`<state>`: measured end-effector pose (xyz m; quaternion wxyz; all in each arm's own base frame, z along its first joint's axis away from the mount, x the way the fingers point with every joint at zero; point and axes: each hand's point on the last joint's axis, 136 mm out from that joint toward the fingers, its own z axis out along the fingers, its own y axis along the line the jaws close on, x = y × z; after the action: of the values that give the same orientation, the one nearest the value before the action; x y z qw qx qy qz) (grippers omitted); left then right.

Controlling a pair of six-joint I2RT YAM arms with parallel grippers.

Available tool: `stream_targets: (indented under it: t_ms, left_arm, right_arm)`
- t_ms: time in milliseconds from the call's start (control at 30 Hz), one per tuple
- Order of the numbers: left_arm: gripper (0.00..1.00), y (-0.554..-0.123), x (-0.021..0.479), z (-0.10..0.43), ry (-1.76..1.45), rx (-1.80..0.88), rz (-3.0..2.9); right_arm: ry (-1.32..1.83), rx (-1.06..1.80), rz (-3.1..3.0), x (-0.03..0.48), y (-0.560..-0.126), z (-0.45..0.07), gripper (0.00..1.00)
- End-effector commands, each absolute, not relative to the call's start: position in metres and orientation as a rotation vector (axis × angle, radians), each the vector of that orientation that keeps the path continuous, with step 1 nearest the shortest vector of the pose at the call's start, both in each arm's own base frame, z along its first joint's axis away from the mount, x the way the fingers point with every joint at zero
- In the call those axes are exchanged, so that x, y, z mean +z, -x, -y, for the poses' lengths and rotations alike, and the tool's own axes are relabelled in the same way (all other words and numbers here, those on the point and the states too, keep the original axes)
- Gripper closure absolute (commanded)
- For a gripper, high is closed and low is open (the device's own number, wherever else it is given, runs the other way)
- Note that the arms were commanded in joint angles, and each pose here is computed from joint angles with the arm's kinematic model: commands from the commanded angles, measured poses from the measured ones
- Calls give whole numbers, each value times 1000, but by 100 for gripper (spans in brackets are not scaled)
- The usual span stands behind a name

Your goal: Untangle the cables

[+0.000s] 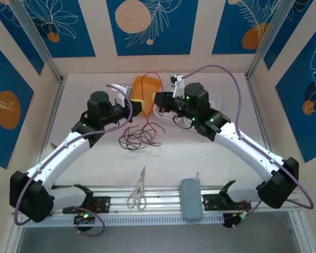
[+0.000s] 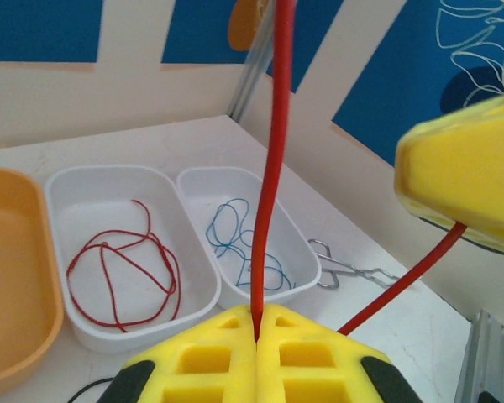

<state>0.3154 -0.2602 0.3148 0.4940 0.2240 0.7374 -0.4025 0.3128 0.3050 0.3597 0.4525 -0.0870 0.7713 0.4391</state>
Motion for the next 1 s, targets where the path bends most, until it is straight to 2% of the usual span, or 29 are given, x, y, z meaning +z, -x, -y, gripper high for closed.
stream_targets:
  t_ms: [0,133,267,433,533,967]
  left_arm:
    - [100,-303,317,279,-706,-994,-1656]
    - [99,-284,302,294,-842,-999,-1590]
    - [97,-292,287,296,-853,-927,-1620]
    - [89,-292,285,303,-918,-892,-1594]
    - [87,-281,284,307,-983,-898,-1539]
    - [75,-274,267,294,-1024,-816,-1546]
  right_arm:
    - [218,1148,-1886,378,-303,-305,100]
    - [211,1150,-1902,375,-304,-305,100]
    - [215,1172,-1908,375,-302,-308,100]
    - [217,1180,-1920,372,-301,-310,100]
    - [208,1165,-1920,372,-302,-308,100]
    - [223,1158,-1915,372,-301,-308,100]
